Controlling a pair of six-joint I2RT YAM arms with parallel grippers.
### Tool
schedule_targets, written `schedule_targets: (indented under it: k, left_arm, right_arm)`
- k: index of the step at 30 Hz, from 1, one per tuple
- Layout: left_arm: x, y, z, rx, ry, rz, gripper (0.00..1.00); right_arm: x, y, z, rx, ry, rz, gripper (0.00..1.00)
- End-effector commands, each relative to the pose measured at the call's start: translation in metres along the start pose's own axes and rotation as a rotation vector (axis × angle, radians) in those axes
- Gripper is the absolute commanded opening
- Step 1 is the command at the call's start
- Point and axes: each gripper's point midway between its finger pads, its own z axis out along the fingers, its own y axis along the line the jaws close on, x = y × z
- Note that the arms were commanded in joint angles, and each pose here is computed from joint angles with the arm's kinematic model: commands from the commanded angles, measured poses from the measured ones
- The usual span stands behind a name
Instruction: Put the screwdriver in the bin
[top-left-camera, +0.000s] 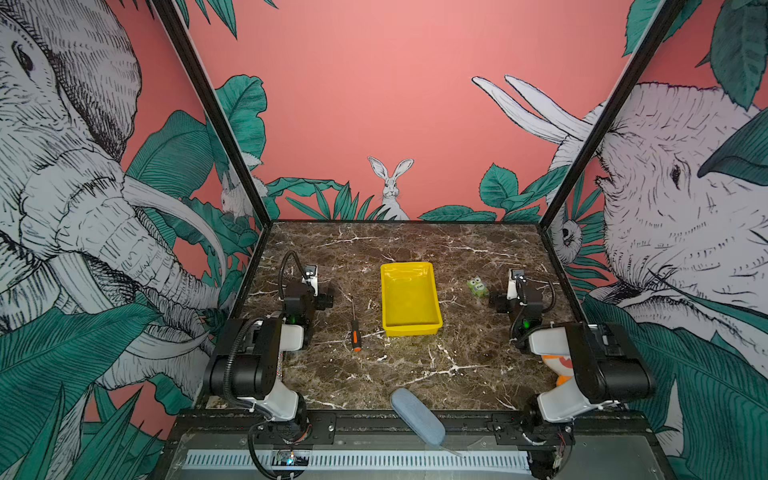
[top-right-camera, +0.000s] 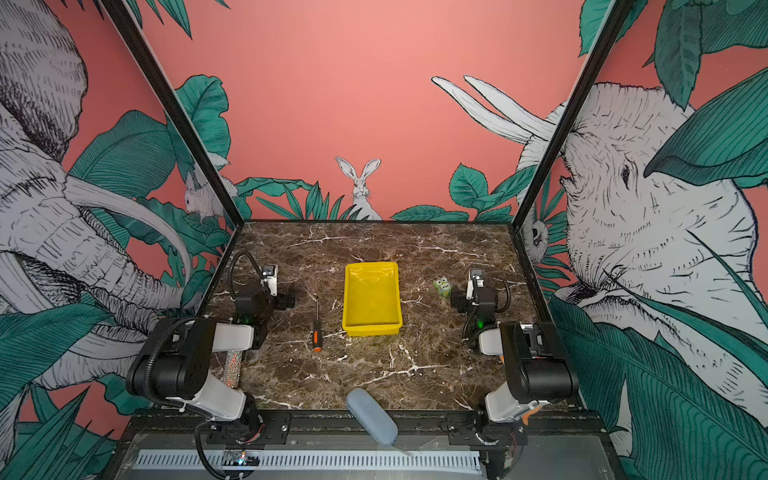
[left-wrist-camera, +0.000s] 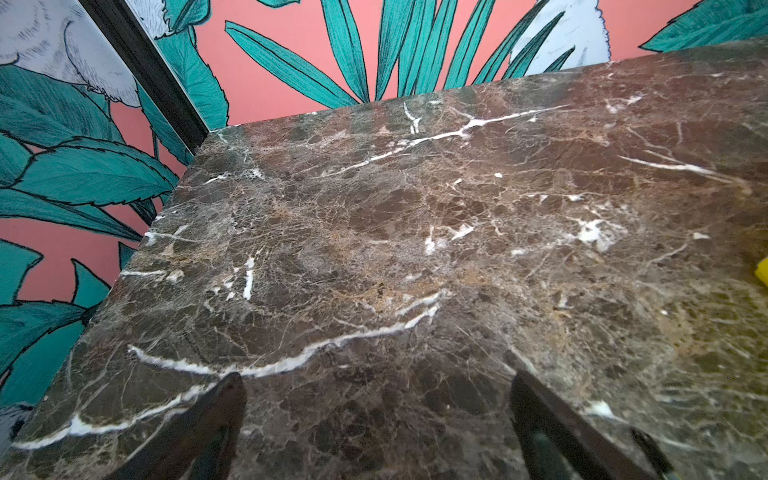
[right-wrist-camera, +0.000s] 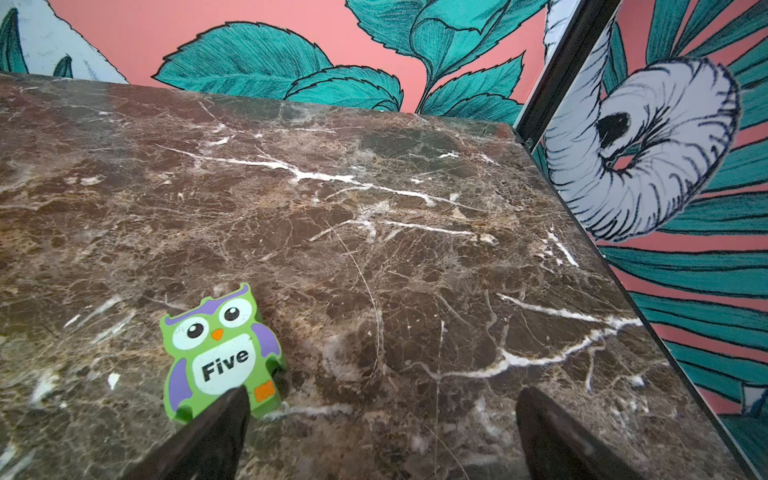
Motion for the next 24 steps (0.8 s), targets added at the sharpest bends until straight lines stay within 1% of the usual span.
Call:
schedule_targets:
  k: [1, 24]
  left_arm:
    - [-0.0071, 0.0020, 0.0016, 0.001, -0.011, -0.008, 1.00]
    - [-0.0072, 0.0026, 0.0008, -0.003, -0.017, -0.011, 1.00]
  right_arm:
    - [-0.0112, -0.0043, 0.0022, 0.019, -0.032, 0.009, 0.99]
    - [-0.0113, -0.0042, 0.0027, 0.018, -0.030, 0.009, 0.99]
